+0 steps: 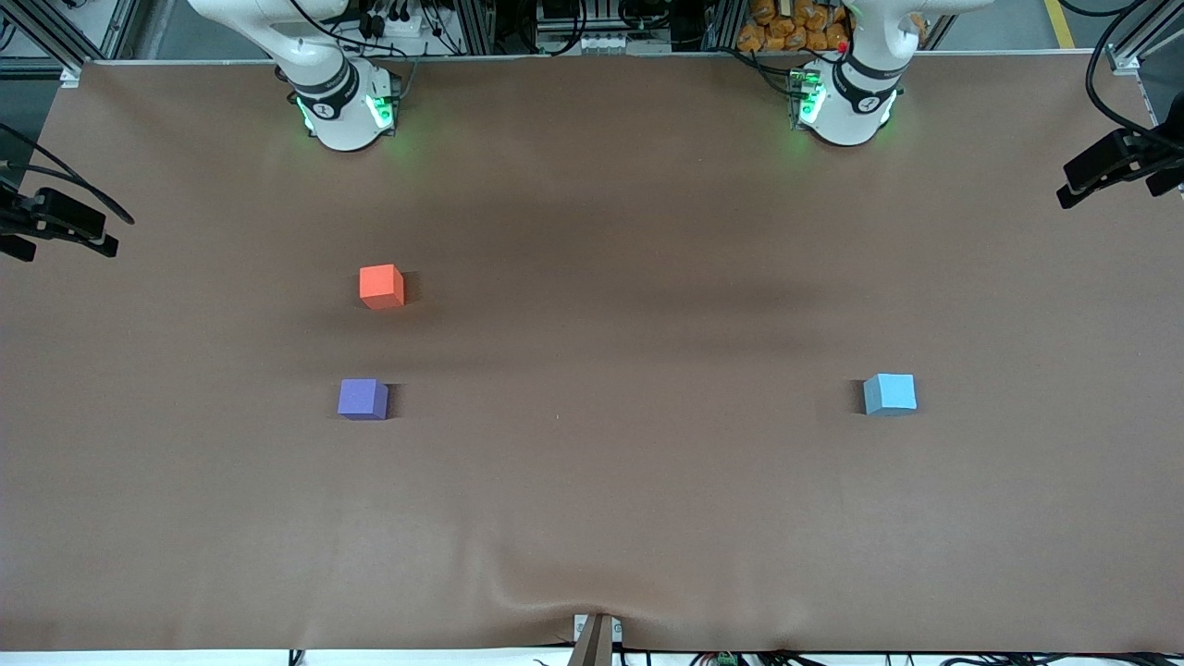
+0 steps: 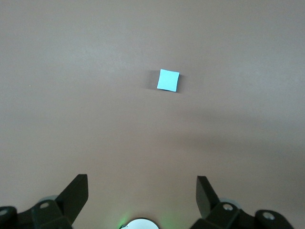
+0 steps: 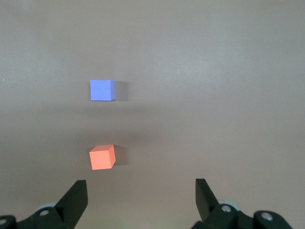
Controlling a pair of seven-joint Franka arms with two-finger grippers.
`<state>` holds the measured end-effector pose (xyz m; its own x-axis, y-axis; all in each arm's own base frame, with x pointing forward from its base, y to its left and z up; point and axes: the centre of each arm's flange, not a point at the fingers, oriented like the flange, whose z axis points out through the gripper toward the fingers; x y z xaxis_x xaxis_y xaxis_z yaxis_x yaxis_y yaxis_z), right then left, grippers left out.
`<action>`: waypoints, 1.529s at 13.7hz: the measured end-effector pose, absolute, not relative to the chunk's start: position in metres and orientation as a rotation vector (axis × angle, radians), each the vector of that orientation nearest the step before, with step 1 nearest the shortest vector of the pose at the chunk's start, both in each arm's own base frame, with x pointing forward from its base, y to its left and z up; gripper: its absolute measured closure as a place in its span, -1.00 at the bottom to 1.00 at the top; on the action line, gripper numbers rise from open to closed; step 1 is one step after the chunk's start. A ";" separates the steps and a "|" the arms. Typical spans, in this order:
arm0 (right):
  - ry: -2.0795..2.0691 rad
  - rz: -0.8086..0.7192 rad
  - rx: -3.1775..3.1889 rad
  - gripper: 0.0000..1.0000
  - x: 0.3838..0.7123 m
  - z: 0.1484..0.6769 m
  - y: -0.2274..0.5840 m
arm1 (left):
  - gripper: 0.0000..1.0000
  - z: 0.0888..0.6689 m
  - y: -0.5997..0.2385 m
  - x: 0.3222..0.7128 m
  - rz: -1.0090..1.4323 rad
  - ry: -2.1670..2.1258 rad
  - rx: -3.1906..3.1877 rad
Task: Place blue block between orange and purple blocks
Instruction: 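Move the left gripper down over the light blue cube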
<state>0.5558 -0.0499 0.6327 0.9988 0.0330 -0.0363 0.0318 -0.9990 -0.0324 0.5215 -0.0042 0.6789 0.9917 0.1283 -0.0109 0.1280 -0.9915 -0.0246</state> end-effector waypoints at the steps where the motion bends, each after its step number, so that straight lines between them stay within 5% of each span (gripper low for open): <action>1: -0.050 0.057 -3.109 -1.00 0.556 0.633 -0.050 | -1.00 0.680 -0.004 0.521 0.015 -0.200 -3.112; 12: -0.052 0.082 -3.106 -1.00 0.554 0.631 -0.049 | -1.00 0.652 -0.001 0.535 0.103 -0.172 -3.107; 21: -0.051 0.126 -3.105 -1.00 0.561 0.616 -0.049 | -1.00 0.479 -0.006 0.573 0.085 -0.145 -3.107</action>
